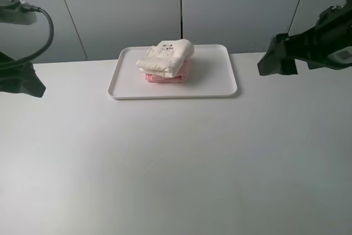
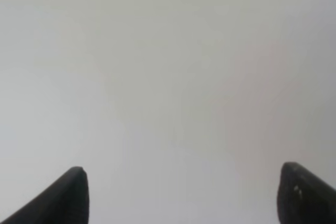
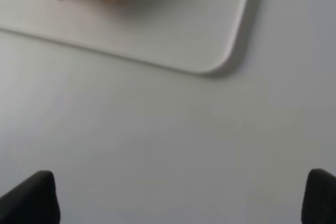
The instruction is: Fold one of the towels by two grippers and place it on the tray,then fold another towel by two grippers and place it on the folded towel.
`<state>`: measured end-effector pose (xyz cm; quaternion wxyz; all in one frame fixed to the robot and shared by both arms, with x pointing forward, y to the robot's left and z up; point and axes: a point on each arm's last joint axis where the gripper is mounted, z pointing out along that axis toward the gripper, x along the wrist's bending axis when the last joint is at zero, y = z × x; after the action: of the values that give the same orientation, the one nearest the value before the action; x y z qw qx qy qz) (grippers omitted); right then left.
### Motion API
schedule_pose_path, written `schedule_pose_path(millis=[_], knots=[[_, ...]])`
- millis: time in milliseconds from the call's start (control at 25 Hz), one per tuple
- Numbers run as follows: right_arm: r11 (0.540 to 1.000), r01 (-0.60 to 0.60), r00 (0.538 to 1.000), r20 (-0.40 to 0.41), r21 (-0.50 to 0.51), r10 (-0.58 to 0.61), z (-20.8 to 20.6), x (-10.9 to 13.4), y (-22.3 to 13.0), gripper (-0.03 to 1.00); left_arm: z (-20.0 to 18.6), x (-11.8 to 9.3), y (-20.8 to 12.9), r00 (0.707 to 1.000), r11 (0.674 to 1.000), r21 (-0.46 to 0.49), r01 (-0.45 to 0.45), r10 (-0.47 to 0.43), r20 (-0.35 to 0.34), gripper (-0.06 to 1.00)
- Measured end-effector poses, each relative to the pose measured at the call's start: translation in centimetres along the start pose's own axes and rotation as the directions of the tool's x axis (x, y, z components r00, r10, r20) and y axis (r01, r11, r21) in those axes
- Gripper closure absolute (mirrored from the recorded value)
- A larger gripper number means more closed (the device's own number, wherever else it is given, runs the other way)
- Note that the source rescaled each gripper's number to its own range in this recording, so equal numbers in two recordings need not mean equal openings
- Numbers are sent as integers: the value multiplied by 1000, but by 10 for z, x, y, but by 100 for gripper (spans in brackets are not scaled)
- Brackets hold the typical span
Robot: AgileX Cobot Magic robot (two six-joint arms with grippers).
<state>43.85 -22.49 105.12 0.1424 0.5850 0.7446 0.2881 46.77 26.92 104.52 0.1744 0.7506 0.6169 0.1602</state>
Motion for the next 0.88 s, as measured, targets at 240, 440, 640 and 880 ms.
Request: schedule_pose_path(millis=[240,440,640,880], knots=[[997,42,999,12,-65,-41,-57,-2,-49,-3,-48,-3,-41,999,994,-93,49,-48,7,2],[979,84,995,62,-187,-74,-91,-8,-85,-3,-75,-5,-77,997,975,-208,80,-78,18,2],[954,87,995,61,-287,-73,-104,-11,-117,-3,-96,-8,-107,996,935,-344,89,-82,35,2],[898,96,995,62,-428,-77,-124,-12,-136,-3,-100,-12,-141,995,914,-394,101,-85,59,2]])
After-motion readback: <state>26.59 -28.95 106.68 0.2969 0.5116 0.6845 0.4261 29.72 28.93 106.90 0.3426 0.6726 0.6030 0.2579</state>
